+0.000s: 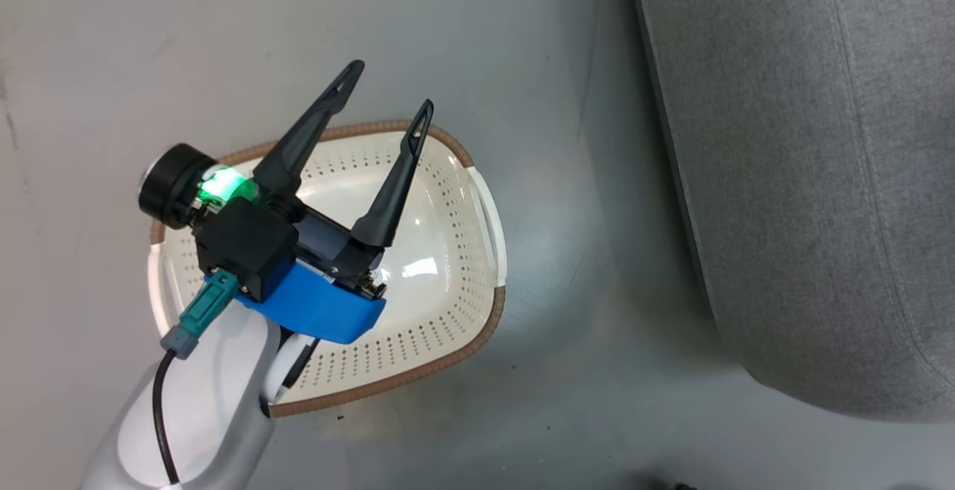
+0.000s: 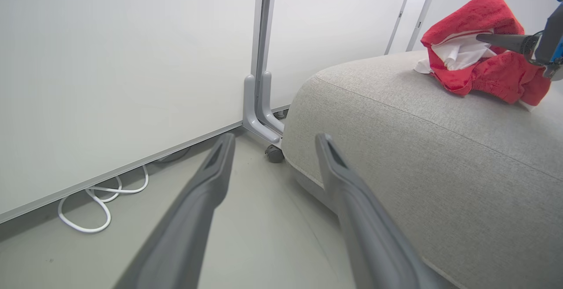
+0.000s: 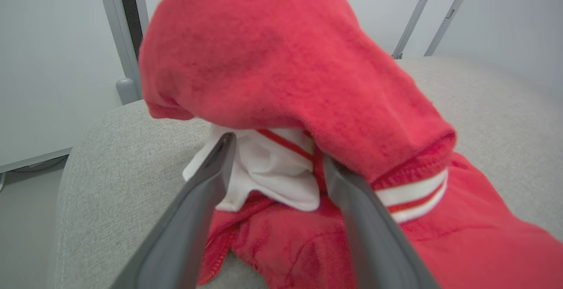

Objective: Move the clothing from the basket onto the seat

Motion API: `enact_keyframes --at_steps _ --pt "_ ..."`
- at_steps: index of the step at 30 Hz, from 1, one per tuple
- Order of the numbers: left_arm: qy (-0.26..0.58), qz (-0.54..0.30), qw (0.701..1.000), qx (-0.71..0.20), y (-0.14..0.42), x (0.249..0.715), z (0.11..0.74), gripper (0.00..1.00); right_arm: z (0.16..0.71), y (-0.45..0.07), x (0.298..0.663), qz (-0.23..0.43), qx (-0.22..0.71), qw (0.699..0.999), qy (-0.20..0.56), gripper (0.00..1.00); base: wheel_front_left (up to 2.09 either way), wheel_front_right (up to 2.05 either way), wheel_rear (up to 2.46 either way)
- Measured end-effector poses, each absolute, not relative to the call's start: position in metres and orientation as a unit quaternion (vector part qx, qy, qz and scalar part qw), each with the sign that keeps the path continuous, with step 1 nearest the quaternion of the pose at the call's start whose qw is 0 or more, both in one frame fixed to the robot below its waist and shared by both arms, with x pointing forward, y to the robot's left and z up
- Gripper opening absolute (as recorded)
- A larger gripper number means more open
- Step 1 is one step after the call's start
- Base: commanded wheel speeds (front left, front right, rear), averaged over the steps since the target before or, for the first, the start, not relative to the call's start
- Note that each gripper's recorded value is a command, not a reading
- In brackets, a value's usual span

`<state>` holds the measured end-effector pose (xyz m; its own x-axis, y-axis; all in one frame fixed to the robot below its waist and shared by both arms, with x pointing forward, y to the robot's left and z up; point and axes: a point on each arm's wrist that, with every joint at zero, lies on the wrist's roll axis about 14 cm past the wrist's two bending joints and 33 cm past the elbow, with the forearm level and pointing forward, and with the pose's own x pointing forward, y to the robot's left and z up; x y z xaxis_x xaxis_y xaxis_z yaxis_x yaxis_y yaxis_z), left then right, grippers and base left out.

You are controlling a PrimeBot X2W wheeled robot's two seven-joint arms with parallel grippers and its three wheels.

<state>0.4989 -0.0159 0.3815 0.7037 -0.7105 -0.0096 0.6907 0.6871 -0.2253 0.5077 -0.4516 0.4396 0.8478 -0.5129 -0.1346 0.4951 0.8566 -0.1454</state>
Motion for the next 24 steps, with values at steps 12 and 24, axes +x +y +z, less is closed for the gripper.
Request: enact_keyframes --at_steps 12,24 --pt "0.045 -0.341 0.93 -0.127 -0.007 0.466 0.429 1.0 0.471 -0.399 0.471 -0.194 -0.053 0.978 0.049 1.0 0.0 0.0 0.0" --pt "0.029 -0.269 0.955 -0.12 0.035 0.42 0.469 1.0 0.509 -0.318 0.417 -0.107 -0.031 0.994 0.02 1.0 0.0 0.0 0.0"
